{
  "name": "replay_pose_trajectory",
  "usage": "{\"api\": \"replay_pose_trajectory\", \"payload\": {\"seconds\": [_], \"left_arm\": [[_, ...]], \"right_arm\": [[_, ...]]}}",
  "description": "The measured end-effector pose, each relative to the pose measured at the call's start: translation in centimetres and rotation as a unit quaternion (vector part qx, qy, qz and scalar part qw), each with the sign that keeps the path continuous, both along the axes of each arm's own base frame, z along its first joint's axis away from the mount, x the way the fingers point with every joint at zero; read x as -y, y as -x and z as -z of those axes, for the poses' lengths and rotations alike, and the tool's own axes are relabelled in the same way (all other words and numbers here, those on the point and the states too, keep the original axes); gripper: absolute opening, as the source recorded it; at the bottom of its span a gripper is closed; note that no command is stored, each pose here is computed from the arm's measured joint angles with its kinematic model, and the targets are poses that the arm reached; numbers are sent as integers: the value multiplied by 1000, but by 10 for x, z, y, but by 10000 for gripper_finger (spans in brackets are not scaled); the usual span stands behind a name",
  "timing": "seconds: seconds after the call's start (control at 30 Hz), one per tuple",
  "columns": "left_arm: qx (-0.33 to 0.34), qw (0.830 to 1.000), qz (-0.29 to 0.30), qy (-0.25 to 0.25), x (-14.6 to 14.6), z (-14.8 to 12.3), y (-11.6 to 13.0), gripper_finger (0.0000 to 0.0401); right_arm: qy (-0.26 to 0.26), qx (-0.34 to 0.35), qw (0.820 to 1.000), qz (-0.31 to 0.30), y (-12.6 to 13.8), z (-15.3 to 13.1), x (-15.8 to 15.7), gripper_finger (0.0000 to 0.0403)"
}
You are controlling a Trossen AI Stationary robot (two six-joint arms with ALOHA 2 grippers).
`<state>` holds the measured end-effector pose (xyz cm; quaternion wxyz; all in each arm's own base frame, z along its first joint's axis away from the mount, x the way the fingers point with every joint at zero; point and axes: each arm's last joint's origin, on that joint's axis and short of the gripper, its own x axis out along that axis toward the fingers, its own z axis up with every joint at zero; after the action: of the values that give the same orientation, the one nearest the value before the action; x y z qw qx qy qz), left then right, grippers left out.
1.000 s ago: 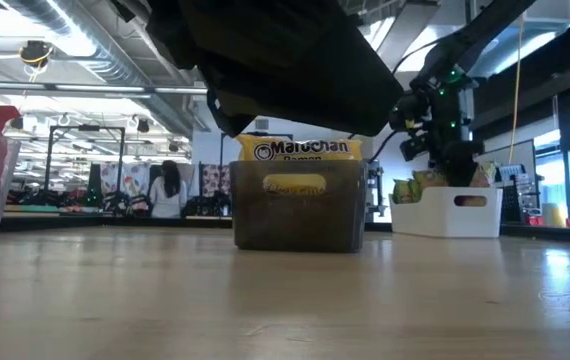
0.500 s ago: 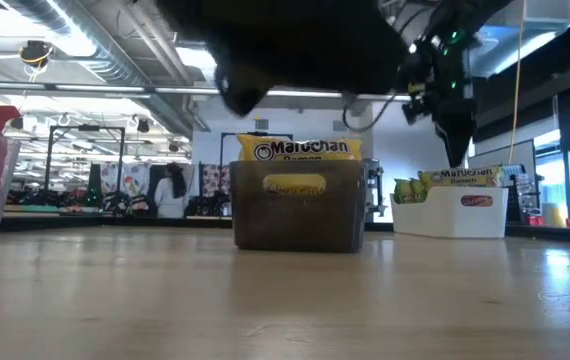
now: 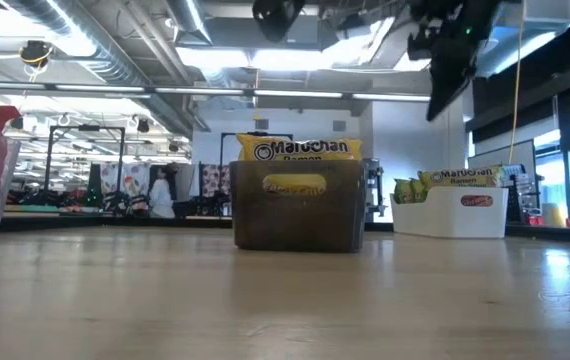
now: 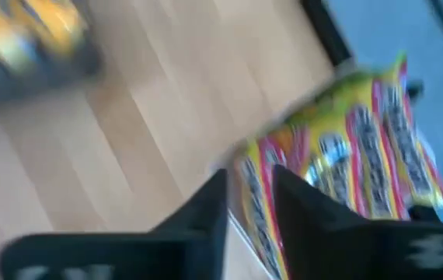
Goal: Sort Maruchan noodles
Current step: Return to Home Position
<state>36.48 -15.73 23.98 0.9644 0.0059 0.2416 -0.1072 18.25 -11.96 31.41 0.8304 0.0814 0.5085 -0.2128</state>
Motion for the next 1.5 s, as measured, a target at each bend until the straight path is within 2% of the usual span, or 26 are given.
{"api": "replay_pose_trajectory", "payload": {"seconds": [0.13, 0.4, 0.57, 0.7, 0.93, 1.07, 1.2, 1.5], "left_arm": [[5, 1000, -15, 2, -29, -6, 11, 4], [65, 995, -69, 25, -85, -3, 61, 3], [116, 986, -112, 39, -114, 5, 100, 3], [152, 975, -148, 64, -134, 9, 128, 2], [190, 961, -190, 67, -150, 19, 172, 2], [208, 951, -215, 74, -155, 27, 192, 3], [234, 944, -216, 84, -156, 32, 209, 3], [272, 939, -180, 113, -155, 51, 237, 4]], "right_arm": [[22, 91, 995, -24, 5, -6, -19, 9], [23, 219, 974, -53, 24, 10, -47, 19], [13, 307, 949, -78, 34, 21, -61, 2], [22, 370, 924, -89, 43, 28, -70, 5], [20, 474, 871, -129, 46, 57, -85, 5], [19, 509, 849, -138, 47, 71, -90, 5], [21, 543, 826, -153, 48, 76, -95, 5], [1, 555, 810, -193, 49, 88, -102, 5]]}}
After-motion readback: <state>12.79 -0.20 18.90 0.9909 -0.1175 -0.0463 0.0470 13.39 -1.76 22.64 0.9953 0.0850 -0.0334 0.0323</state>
